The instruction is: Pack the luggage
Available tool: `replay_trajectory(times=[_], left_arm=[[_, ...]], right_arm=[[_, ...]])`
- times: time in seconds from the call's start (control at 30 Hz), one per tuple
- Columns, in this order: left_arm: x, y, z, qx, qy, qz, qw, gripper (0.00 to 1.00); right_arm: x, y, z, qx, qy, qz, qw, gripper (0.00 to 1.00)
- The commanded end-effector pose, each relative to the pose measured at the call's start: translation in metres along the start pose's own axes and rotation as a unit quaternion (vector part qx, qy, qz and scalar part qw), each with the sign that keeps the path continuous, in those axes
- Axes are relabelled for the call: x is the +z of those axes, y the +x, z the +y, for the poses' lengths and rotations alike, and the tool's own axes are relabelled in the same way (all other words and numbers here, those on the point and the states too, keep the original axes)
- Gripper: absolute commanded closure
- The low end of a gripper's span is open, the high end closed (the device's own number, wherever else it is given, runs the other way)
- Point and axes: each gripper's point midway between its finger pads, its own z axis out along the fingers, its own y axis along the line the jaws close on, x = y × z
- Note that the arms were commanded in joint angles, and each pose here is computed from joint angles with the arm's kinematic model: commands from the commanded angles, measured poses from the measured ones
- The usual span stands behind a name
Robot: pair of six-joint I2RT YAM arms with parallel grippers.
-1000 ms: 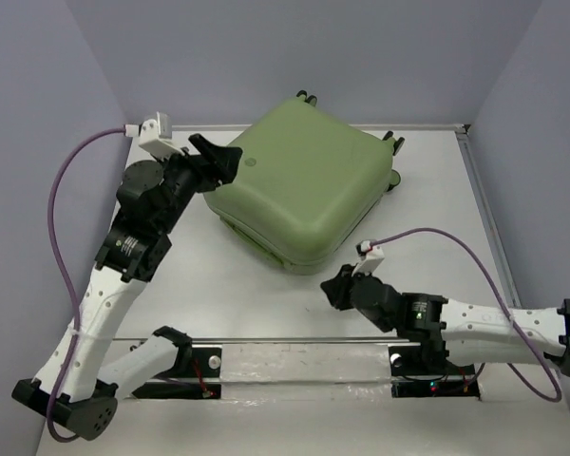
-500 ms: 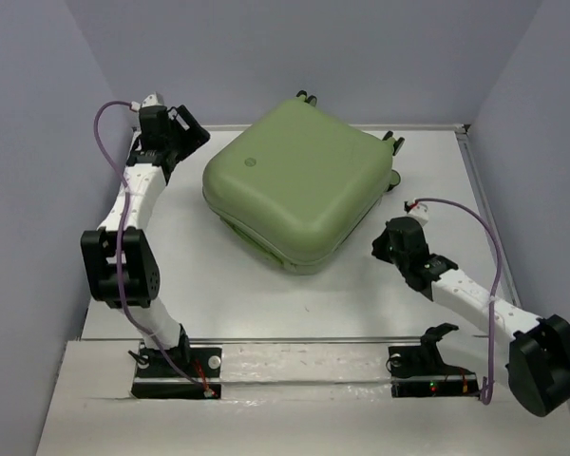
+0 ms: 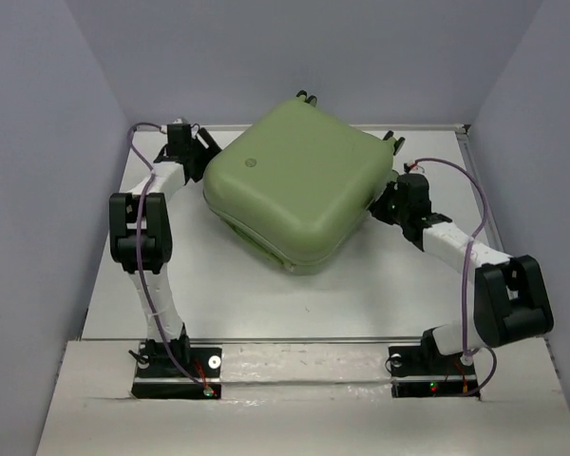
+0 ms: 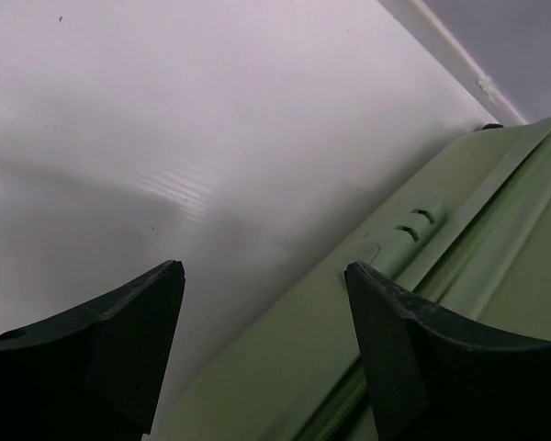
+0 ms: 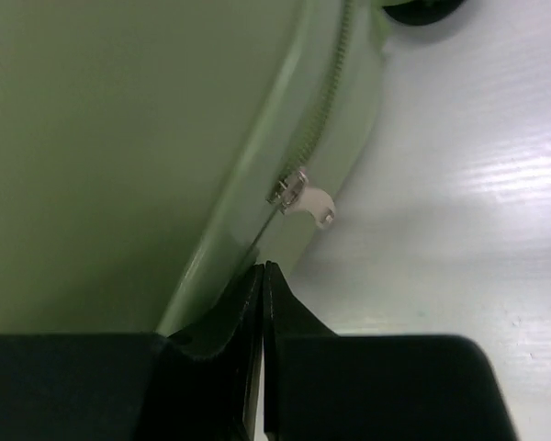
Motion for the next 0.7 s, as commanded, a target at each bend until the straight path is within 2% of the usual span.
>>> replay_trajectory(times=[0.0, 0.03, 0.07, 0.13, 0.17, 0.2, 0.23, 0.3, 0.37, 0.4, 0.43, 0.47, 0.5, 0.53, 0.57, 0.67], left_arm=[[-0.029, 0.022, -0.044, -0.022, 0.075, -0.022, 0.997, 0.17], [-0.037, 0.028, -0.046, -0.032, 0.086, -0.03, 0.995, 0.17], [-0.037, 0.052, -0.03, -0.042, 0.088, -0.027, 0.995, 0.17], [-0.059, 0.059, -0.032, -0.055, 0.102, -0.044, 0.992, 0.17], [-0.062, 0.088, -0.014, -0.064, 0.085, -0.027, 0.994, 0.17], [-0.075, 0.084, -0.018, -0.061, 0.094, -0.051, 0.992, 0.17], [-0.079, 0.104, -0.004, -0.06, 0.083, -0.042, 0.994, 0.17], [-0.092, 0.112, 0.001, -0.058, 0.081, -0.053, 0.994, 0.17], [-0.111, 0.126, 0.003, -0.053, 0.091, -0.057, 0.993, 0.17], [-0.126, 0.12, -0.004, -0.05, 0.105, -0.076, 0.99, 0.17], [-0.133, 0.121, -0.004, -0.048, 0.108, -0.08, 0.99, 0.17], [-0.138, 0.125, 0.001, -0.048, 0.108, -0.082, 0.99, 0.17], [-0.152, 0.118, -0.002, -0.045, 0.109, -0.096, 0.988, 0.16], [-0.16, 0.11, -0.006, -0.041, 0.117, -0.112, 0.986, 0.16], [-0.167, 0.104, -0.01, -0.037, 0.121, -0.122, 0.985, 0.15], [-0.213, 0.06, -0.043, -0.015, 0.142, -0.17, 0.975, 0.12]], right_arm=[[0.007, -0.034, 0.078, -0.048, -0.155, -0.001, 0.987, 0.93], [0.009, -0.036, 0.087, -0.052, -0.175, 0.006, 0.983, 0.93], [0.014, -0.033, 0.093, -0.056, -0.19, 0.019, 0.98, 0.93], [0.009, -0.041, 0.12, -0.076, -0.241, 0.023, 0.967, 0.93], [0.009, -0.041, 0.129, -0.082, -0.255, 0.026, 0.963, 0.93], [0.007, -0.046, 0.141, -0.09, -0.277, 0.033, 0.956, 0.93], [0.006, -0.049, 0.147, -0.095, -0.288, 0.036, 0.952, 0.93], [0.008, -0.052, 0.156, -0.102, -0.302, 0.049, 0.947, 0.93], [0.006, -0.066, 0.168, -0.106, -0.309, 0.045, 0.944, 0.88], [0.013, -0.063, 0.166, -0.101, -0.301, 0.058, 0.947, 0.84], [0.012, -0.075, 0.175, -0.101, -0.305, 0.052, 0.945, 0.72], [0.016, -0.077, 0.177, -0.099, -0.302, 0.057, 0.946, 0.63], [0.023, -0.076, 0.176, -0.093, -0.288, 0.078, 0.95, 0.5], [0.028, -0.069, 0.17, -0.089, -0.278, 0.091, 0.952, 0.5], [0.029, -0.072, 0.171, -0.088, -0.272, 0.09, 0.954, 0.4], [0.024, -0.092, 0.168, -0.093, -0.239, 0.081, 0.963, 0.34]])
